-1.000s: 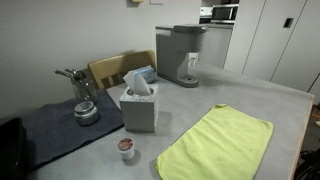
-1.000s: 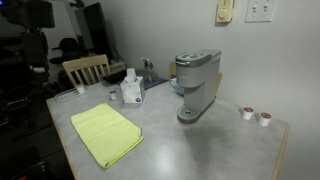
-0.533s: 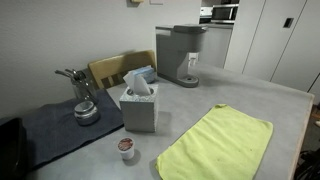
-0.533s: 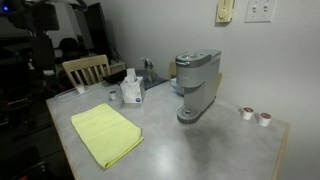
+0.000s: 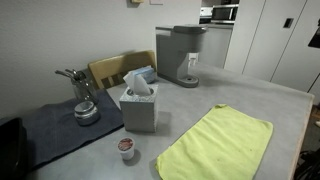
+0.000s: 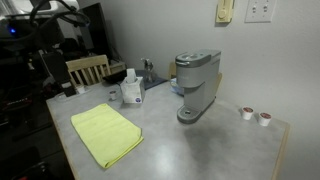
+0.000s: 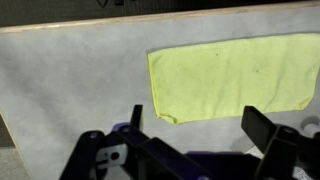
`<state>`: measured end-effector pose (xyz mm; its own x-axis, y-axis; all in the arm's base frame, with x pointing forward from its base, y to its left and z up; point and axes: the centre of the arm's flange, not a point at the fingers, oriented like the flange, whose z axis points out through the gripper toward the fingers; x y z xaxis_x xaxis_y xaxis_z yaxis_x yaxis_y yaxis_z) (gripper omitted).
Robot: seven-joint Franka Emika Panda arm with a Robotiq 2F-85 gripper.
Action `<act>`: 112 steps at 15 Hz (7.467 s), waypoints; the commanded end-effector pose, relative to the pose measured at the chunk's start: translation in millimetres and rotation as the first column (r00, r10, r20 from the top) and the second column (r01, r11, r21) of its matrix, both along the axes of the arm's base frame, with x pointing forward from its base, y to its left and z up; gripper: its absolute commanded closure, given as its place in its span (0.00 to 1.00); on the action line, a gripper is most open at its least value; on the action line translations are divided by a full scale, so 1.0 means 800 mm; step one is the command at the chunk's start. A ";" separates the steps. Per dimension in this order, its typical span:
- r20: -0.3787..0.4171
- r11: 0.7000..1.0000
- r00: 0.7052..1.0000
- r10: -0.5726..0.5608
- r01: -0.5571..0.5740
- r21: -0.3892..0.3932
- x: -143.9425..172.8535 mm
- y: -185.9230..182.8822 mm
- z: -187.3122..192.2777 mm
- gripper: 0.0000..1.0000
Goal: Fold the yellow cloth in half
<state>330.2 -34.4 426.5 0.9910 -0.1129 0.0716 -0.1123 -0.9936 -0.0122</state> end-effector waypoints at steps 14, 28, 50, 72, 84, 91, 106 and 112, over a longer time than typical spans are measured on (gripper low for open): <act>0.095 0.999 0.995 0.012 -0.017 0.047 0.066 -0.131 -0.038 0.00; 0.130 0.982 0.990 0.052 -0.074 0.172 0.079 -0.139 -0.099 0.00; -0.137 0.974 0.985 0.104 -0.074 0.212 0.122 -0.108 -0.303 0.00; -0.239 0.902 0.955 0.177 -0.060 0.427 0.108 -0.114 -0.364 0.00; -0.227 0.890 0.955 0.194 -0.074 0.450 0.110 -0.118 -0.372 0.00; -0.124 0.870 0.966 0.227 -0.144 0.471 0.127 -0.126 -0.355 0.00; 0.011 0.859 0.989 0.150 -0.135 0.493 0.148 -0.107 -0.350 0.00; -0.020 0.849 0.979 0.201 -0.164 0.503 0.142 -0.111 -0.353 0.00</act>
<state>446.4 -117.8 150.3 0.9995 0.0307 -0.0062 0.0236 -0.8704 -0.4918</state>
